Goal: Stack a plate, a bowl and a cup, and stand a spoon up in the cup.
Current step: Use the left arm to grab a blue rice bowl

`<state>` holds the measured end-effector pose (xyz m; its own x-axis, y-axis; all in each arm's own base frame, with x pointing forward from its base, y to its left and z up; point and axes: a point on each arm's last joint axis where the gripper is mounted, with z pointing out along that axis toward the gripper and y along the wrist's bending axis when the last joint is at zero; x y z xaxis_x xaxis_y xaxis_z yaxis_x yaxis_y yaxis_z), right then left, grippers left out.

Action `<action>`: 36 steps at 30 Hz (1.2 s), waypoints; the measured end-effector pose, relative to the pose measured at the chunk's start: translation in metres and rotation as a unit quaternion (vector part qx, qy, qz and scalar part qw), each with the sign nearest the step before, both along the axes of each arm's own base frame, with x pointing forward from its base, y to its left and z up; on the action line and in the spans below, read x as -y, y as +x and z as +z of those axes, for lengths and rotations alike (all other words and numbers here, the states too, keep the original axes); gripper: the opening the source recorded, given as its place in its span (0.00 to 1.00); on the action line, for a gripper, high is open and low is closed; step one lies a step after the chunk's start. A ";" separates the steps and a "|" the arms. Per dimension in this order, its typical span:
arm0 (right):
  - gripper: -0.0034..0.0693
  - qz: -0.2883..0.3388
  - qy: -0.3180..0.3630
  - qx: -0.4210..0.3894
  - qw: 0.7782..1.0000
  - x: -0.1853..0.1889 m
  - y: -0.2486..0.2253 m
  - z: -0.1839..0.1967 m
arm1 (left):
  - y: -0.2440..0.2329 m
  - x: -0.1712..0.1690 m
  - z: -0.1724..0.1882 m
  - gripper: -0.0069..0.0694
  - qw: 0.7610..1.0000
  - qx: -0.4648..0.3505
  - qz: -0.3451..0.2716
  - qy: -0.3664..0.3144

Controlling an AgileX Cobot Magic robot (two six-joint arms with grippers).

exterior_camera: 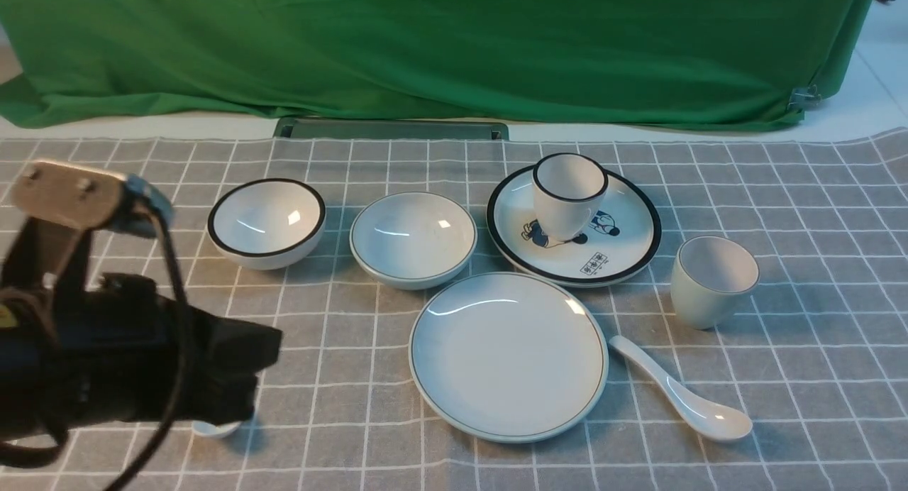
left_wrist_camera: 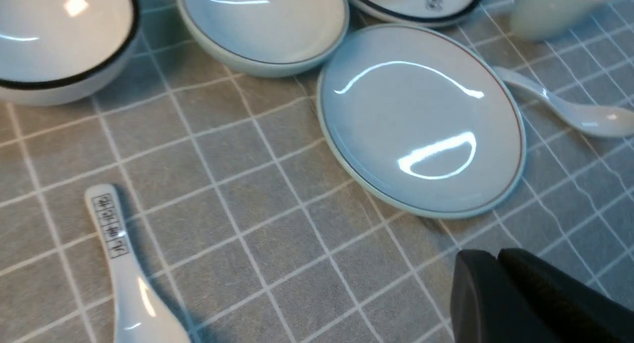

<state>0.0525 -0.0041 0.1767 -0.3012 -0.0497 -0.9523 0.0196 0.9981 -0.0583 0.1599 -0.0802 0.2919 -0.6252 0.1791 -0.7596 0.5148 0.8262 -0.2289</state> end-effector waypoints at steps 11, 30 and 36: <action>0.38 -0.014 0.260 0.147 0.954 -0.005 0.004 0.027 | -0.005 0.003 -0.004 0.11 0.999 -0.010 -0.039 0.026; 0.27 0.239 -0.026 -0.209 0.948 -0.048 0.028 0.159 | 0.117 0.064 -0.005 0.12 0.961 -0.071 -0.181 0.197; 0.27 0.299 -0.059 -0.208 0.929 -0.060 0.028 0.159 | 0.184 0.083 -0.030 0.23 0.893 -0.064 -0.317 0.312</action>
<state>0.0800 0.0557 0.3358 -0.5264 -0.4239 -0.7370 -0.5854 0.8094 -0.0475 0.3440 -0.1627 0.2615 -0.3232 0.8915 -0.3176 0.9270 0.3657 0.0832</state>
